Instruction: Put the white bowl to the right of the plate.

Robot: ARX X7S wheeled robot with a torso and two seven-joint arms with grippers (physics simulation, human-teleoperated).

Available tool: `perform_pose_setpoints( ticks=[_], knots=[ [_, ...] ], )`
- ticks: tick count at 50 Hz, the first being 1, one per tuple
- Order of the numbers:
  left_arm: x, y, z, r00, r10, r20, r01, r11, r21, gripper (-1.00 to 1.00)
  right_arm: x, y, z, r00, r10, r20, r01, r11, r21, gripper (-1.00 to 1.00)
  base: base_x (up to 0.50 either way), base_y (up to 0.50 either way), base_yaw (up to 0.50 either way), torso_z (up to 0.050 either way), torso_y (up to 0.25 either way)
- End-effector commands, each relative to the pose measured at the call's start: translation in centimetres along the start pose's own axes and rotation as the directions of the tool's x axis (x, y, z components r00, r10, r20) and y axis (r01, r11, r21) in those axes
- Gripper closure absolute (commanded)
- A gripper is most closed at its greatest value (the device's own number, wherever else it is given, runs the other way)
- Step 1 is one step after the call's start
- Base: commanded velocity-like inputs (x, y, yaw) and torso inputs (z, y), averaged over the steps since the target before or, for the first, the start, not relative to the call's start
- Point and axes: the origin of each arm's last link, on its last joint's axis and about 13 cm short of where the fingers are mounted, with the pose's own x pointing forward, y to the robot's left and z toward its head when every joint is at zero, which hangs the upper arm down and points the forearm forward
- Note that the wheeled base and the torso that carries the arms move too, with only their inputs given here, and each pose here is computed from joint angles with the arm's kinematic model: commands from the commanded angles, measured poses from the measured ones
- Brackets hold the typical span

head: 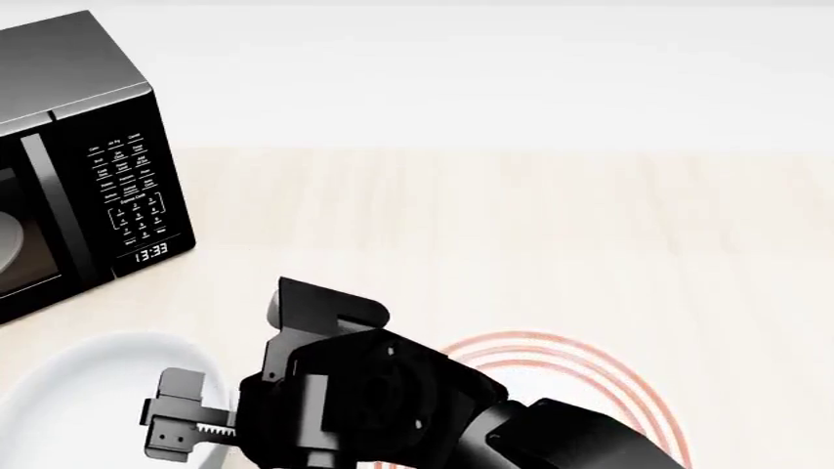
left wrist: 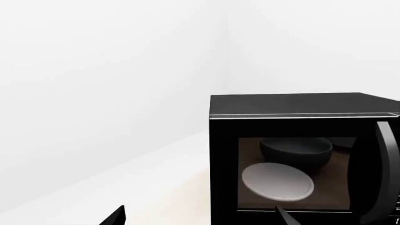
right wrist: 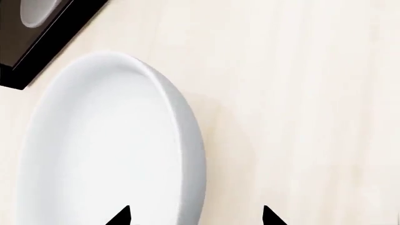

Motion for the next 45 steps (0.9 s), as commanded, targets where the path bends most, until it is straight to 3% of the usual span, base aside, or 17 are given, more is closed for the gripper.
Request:
perform_pose_setpoints(
  ticks=[1, 22, 23, 37, 38, 45],
  knots=[
    [-0.1, 0.1, 0.0, 1.0, -0.002, 0.003, 0.002, 1.0, -0.002, -1.0, 0.3, -0.3, -0.3, 1.0, 0.01, -0.002, -0.01, 1.0, 0.014, -1.0, 0.0, 0.0, 0.0, 0.0, 0.0],
    [-0.3, 0.3, 0.1, 1.0, -0.006, 0.009, 0.007, 1.0, -0.009, -1.0, 0.4, -0.4, -0.4, 0.999, 0.036, -0.003, -0.036, 0.999, 0.004, -1.0, 0.0, 0.0, 0.0, 0.0, 0.0],
    [-0.3, 0.3, 0.1, 1.0, -0.006, 0.008, 0.006, 1.0, -0.009, -1.0, 0.4, -0.4, -0.4, 1.0, 0.031, 0.0, -0.031, 1.0, 0.003, 1.0, 0.0, 0.0, 0.0, 0.0, 0.0],
    [-0.4, 0.3, 0.2, 1.0, -0.009, 0.012, 0.009, 1.0, -0.013, -1.0, 0.1, 0.0, 0.1, 0.999, -0.005, 0.042, 0.006, 1.0, -0.019, 1.0, 0.0, 0.0, 0.0, 0.0, 0.0],
    [-0.4, 0.3, 0.2, 1.0, -0.009, 0.011, 0.01, 1.0, -0.014, -1.0, 0.0, 0.0, 0.3, 0.997, -0.058, 0.045, 0.059, 0.998, -0.032, 1.0, 0.0, 0.0, 0.0, 0.0, 0.0],
    [-0.4, 0.2, 0.2, 1.0, -0.012, 0.012, 0.012, 1.0, -0.009, -1.0, -1.2, 1.6, 1.5, 0.982, -0.156, 0.105, 0.159, 0.987, -0.025, 1.0, 0.0, 0.0, 0.0, 0.0, 0.0]
  ],
)
